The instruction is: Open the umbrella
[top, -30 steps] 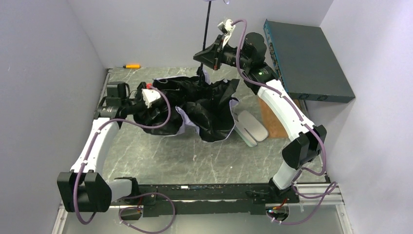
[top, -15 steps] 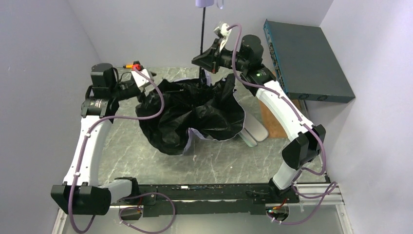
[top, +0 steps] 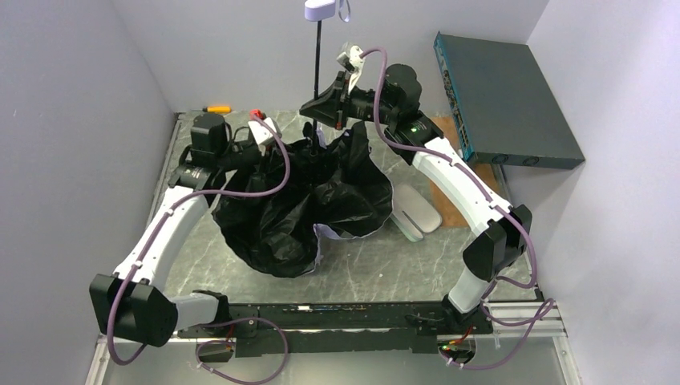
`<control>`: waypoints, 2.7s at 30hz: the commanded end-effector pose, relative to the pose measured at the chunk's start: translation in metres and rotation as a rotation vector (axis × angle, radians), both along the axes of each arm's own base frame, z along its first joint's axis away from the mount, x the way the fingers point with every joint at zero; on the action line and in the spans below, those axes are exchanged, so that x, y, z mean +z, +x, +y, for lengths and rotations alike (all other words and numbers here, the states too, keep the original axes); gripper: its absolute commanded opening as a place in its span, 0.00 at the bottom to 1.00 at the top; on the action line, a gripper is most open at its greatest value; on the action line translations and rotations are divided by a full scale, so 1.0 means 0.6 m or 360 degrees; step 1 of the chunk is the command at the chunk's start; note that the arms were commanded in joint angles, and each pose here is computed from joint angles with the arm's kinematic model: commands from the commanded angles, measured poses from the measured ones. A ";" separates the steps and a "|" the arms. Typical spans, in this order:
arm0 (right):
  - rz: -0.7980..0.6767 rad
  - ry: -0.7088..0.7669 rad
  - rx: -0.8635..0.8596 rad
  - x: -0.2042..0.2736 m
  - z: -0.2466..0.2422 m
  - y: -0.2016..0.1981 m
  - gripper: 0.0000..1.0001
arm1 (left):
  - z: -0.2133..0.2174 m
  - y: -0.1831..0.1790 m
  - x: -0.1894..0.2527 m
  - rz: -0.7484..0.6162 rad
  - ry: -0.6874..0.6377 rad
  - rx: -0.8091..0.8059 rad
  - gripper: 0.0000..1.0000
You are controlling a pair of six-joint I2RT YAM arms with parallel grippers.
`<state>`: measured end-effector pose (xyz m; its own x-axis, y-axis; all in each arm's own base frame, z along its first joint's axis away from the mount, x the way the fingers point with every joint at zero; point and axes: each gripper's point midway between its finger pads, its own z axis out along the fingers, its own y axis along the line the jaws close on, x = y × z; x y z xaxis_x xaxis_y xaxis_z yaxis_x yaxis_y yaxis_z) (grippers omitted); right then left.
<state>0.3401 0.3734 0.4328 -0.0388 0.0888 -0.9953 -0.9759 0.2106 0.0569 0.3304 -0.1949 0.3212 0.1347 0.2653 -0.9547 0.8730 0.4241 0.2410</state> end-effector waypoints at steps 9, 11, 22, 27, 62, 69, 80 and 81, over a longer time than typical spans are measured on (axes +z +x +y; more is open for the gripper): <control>-0.0313 0.0214 0.0304 0.148 -0.033 -0.115 0.00 | 0.166 0.151 -0.109 0.0304 -0.0041 0.0756 0.40; -0.0318 0.0199 0.0313 0.146 -0.037 -0.117 0.00 | 0.202 0.170 -0.118 0.0309 -0.0027 0.0829 0.48; -0.0056 0.0094 -0.0195 0.094 -0.031 0.013 0.00 | 0.149 0.098 0.064 -0.0241 -0.0111 0.0411 0.87; 0.0068 0.0123 -0.0389 0.078 -0.027 0.066 0.00 | 0.083 0.020 0.089 -0.0444 0.0064 0.0084 0.65; 0.0012 0.0265 -0.0840 0.128 -0.037 0.128 0.00 | -0.037 -0.193 -0.231 -0.0296 0.0656 -0.0858 0.40; 0.0000 0.0145 -0.1012 0.095 -0.031 0.119 0.00 | -0.063 -0.166 0.015 -0.0621 0.0239 -0.0534 0.67; 0.0102 0.0177 -0.1241 0.087 -0.028 0.105 0.00 | -0.092 -0.047 0.029 -0.0812 0.0493 -0.0104 0.39; 0.0103 0.0187 -0.1239 0.090 -0.026 0.102 0.00 | -0.095 -0.041 0.022 -0.0821 0.0520 -0.0084 0.38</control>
<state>0.4160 0.3797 0.3999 -0.1340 0.0325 -0.9904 -0.5866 0.8030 0.1057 0.2711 -0.2563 0.3455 0.6262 0.3867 -0.6770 0.6890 0.1319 0.7127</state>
